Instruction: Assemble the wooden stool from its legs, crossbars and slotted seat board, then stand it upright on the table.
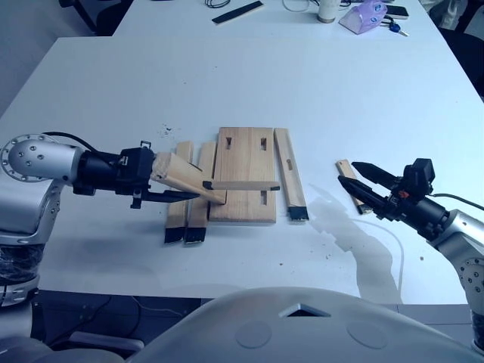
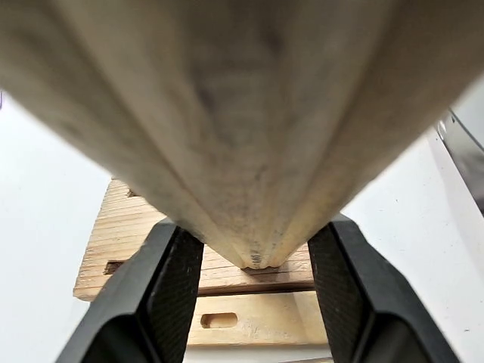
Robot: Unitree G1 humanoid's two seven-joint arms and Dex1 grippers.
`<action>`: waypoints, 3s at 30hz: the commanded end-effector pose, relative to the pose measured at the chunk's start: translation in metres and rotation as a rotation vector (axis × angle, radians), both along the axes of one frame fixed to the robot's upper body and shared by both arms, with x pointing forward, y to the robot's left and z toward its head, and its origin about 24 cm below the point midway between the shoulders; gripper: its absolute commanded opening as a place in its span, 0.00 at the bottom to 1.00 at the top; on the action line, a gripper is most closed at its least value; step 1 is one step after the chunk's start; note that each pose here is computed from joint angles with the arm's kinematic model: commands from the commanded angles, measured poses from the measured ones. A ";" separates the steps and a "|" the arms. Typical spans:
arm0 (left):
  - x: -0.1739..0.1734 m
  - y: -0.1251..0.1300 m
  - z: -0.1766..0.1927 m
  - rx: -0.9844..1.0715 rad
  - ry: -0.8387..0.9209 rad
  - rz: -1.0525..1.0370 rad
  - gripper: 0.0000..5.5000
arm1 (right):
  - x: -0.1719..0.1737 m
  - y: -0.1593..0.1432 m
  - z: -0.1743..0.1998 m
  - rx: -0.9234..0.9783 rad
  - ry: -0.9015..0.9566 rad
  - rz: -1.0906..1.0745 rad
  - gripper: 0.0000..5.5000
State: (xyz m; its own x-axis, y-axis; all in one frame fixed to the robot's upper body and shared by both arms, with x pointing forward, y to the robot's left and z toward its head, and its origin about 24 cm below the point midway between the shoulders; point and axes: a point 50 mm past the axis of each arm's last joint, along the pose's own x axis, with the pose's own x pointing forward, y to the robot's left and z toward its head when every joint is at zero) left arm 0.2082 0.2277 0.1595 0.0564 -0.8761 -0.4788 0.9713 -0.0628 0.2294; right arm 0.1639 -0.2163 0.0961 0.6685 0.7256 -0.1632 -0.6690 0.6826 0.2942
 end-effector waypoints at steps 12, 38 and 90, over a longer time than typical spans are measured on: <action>0.021 -0.018 -0.032 0.041 0.178 0.084 0.37 | 0.000 0.009 -0.003 -0.012 0.015 0.049 0.54; -0.028 0.019 -0.056 0.145 0.250 0.984 0.58 | -0.036 0.010 -0.014 -0.005 0.031 -0.158 0.54; -0.011 0.042 -0.090 0.242 0.465 1.028 0.47 | -0.032 0.018 -0.021 -0.015 0.027 -0.161 0.54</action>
State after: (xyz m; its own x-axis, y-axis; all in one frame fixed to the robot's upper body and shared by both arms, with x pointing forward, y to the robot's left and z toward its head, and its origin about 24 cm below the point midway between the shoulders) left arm 0.1963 0.2680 0.0707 0.4560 -0.4086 -0.7906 0.5821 0.8089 -0.0824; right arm 0.1288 -0.1950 0.0751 0.7746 0.6065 -0.1792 -0.5394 0.7815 0.3137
